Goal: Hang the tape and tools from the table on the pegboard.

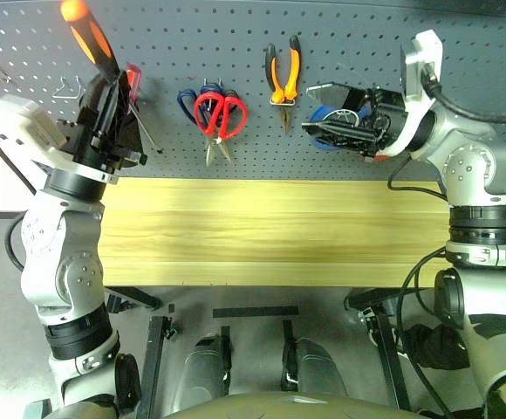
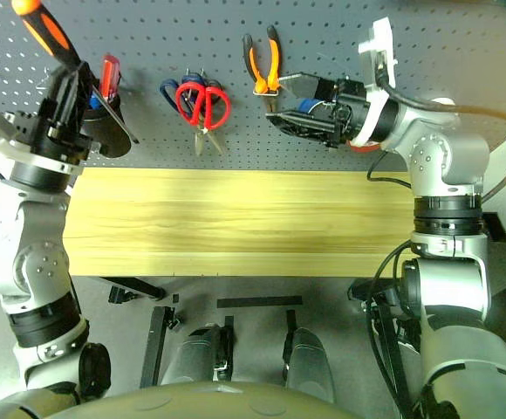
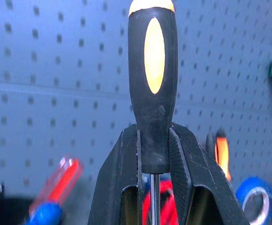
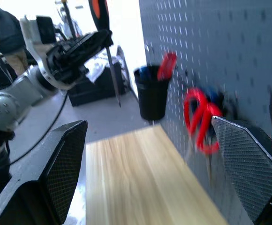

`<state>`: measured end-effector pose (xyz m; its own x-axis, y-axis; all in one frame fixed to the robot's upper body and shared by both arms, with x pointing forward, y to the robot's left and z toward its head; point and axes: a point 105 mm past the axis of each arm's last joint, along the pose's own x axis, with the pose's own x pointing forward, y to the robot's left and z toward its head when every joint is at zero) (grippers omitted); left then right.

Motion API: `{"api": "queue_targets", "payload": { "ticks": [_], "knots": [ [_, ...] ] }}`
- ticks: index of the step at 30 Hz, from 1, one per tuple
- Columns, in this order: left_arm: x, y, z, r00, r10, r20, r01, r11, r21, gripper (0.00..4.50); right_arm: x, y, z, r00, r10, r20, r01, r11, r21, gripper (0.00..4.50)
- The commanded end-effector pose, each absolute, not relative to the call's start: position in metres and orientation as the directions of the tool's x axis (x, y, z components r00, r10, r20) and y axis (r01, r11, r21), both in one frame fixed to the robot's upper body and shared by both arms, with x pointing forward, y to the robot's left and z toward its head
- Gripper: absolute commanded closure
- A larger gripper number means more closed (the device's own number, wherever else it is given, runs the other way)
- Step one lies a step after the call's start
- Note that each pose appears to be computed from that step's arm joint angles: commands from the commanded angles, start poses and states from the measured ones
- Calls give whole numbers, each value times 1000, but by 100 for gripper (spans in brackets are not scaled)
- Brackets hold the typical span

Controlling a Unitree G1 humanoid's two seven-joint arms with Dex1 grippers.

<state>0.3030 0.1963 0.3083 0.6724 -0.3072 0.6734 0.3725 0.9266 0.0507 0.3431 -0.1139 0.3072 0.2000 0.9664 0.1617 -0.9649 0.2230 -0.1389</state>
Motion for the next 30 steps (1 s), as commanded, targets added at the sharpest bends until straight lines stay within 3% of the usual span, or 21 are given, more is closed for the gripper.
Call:
{"api": "queue_targets", "payload": {
  "ticks": [1,14,22,27,30],
  "knots": [
    [301,197,326,623,-315,716,355,930,101,406,336,-113,332,165,958,234,-955,215,-207,0],
    [358,247,359,647,-185,740,67,980,187,406,336,-109,335,171,953,251,-951,227,-211,0],
    [389,268,329,742,-108,662,-17,984,179,406,336,-112,330,200,955,217,-945,247,-214,0],
    [397,269,311,785,-75,615,-32,986,161,406,336,-114,329,216,954,206,-939,261,-222,0],
    [395,267,304,797,-84,598,-14,987,158,309,336,-115,329,225,952,207,-937,269,-221,0]
  ]
}}
